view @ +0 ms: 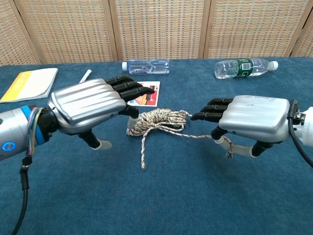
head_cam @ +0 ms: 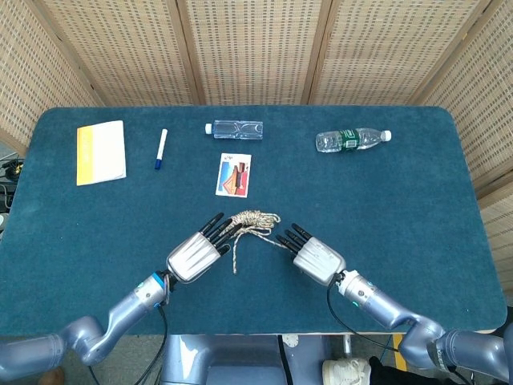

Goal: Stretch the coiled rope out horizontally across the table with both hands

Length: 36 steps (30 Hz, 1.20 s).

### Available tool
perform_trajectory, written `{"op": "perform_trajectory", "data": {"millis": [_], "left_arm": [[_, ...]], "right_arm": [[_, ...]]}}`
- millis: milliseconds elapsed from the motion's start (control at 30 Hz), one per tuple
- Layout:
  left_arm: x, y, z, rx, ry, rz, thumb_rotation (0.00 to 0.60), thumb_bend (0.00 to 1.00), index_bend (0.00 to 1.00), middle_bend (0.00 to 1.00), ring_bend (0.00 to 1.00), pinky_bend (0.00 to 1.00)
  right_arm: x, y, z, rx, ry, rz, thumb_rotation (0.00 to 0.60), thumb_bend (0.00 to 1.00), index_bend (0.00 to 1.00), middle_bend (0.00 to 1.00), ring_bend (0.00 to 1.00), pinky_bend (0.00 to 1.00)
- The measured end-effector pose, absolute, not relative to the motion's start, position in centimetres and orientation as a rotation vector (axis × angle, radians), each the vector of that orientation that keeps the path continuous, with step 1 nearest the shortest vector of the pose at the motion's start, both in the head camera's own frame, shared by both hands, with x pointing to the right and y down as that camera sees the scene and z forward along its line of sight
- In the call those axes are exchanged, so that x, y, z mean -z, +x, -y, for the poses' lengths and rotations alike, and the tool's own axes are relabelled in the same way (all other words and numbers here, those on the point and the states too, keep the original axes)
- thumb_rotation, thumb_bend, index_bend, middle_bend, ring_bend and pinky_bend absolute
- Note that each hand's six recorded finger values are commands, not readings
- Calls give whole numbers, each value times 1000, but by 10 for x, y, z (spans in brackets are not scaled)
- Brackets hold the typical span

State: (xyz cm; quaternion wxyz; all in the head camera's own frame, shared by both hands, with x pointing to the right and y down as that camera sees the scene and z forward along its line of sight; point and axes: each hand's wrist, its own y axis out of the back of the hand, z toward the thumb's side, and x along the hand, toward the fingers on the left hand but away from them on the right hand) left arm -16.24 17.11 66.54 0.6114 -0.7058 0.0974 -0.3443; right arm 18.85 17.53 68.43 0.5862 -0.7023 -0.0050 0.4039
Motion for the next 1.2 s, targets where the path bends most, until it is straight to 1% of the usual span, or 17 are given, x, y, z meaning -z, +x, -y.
{"op": "perform_trajectory", "data": {"millis": [267,533,767,933,1200], "left_arm": [[-681,-144,-177,768,-1587,-130,600,223,453,0,0,0],[-694,-133,-185,751,-1566,-101,600,253,459,0,0,0],[-701,-122,-192,727,-1555,-72,600,257,473,0,0,0],[-707,-116,-196,720,-1547,-55,600,293,478,0,0,0],[-713,-112,-198,725,-1537,-40,600,316,502,0,0,0]], "right_arm": [[-688,188,-172,-950,-1637,7,600,480,627,0,0,0],[-693,189,-173,-960,-1634,-8,600,480,627,0,0,0],[-695,188,-173,-962,-1637,-9,600,480,627,0,0,0],[-697,189,-174,-965,-1636,-17,600,480,627,0,0,0],[-699,189,-174,-961,-1638,-17,600,479,627,0,0,0]]}}
